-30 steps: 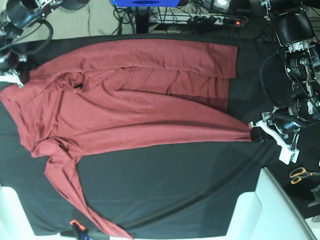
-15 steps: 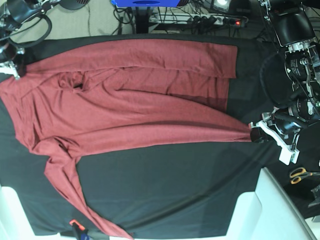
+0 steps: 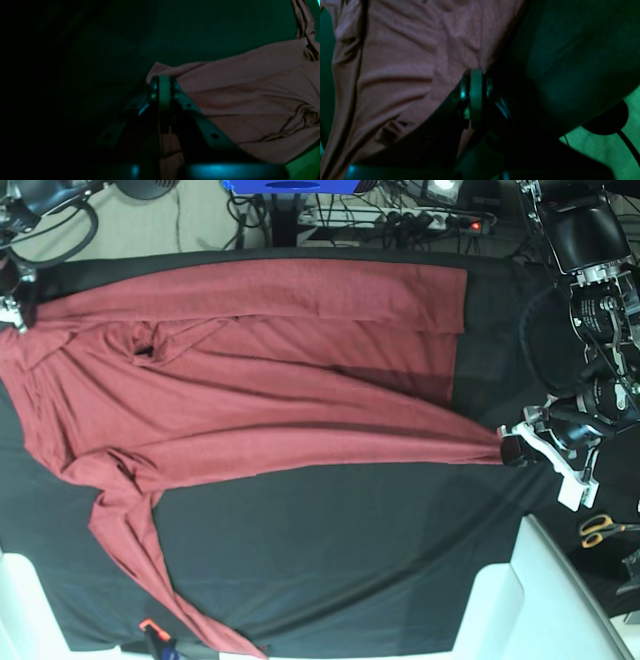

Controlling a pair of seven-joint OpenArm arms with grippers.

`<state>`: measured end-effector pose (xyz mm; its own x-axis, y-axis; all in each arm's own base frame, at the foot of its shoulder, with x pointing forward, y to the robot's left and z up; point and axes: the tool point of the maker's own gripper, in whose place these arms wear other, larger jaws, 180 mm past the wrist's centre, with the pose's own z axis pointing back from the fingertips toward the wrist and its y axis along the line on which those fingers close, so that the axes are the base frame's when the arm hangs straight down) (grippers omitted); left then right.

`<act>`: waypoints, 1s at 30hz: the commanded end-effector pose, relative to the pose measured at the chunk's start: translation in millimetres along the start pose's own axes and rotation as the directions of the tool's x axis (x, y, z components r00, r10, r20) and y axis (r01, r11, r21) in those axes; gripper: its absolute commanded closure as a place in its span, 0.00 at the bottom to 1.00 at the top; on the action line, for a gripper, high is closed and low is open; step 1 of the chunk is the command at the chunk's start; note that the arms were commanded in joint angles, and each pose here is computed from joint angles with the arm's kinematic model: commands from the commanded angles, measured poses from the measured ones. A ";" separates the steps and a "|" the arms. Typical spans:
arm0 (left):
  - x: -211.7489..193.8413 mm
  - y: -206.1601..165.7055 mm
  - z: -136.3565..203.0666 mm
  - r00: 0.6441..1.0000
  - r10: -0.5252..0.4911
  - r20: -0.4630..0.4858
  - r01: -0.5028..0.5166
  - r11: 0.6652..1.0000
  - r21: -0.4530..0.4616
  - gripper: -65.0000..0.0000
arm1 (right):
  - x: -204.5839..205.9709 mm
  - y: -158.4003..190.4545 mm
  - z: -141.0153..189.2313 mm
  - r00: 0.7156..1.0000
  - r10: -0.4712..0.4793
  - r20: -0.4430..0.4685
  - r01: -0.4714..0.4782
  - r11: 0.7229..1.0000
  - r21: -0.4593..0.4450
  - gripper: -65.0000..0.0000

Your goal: Fold the T-shirt properly

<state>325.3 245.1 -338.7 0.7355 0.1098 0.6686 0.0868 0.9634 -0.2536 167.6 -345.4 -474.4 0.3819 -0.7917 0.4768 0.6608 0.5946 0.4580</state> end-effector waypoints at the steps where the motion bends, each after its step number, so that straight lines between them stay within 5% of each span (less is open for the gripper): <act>1: 16.8 0.7 5.7 0.998 -0.027 0.048 0.027 1.000 0.002 1.00 | 16.1 2.9 3.6 0.999 0.013 0.049 -0.013 1.000 0.008 1.00; 19: 19.1 0.9 6.1 0.998 -0.027 0.054 0.027 1.000 0.002 1.00 | -8.3 1.5 0.6 0.998 -0.047 -0.036 0.046 0.999 -0.014 0.98; 22: 19.1 0.9 6.1 0.998 -0.027 0.054 0.027 1.000 0.002 1.00 | -5.1 0.4 1.2 0.999 -0.042 -0.019 0.042 0.999 -0.018 0.86; 27: 19.1 0.9 6.1 0.998 -0.027 0.054 0.027 1.000 0.002 1.00 | -6.2 -8.4 6.7 0.999 -0.038 -0.011 0.037 0.999 -0.036 0.49; 30: 19.8 0.8 6.1 0.998 -0.028 0.055 0.028 1.000 0.002 1.00 | -5.0 -18.5 12.1 0.998 -0.059 0.006 0.059 0.997 -0.055 0.47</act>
<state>325.8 245.2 -338.2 0.7346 0.1096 0.6696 0.0871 0.9635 -0.2532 142.7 -337.8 -486.3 0.3534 -0.8391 0.4136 0.7209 0.5260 0.4512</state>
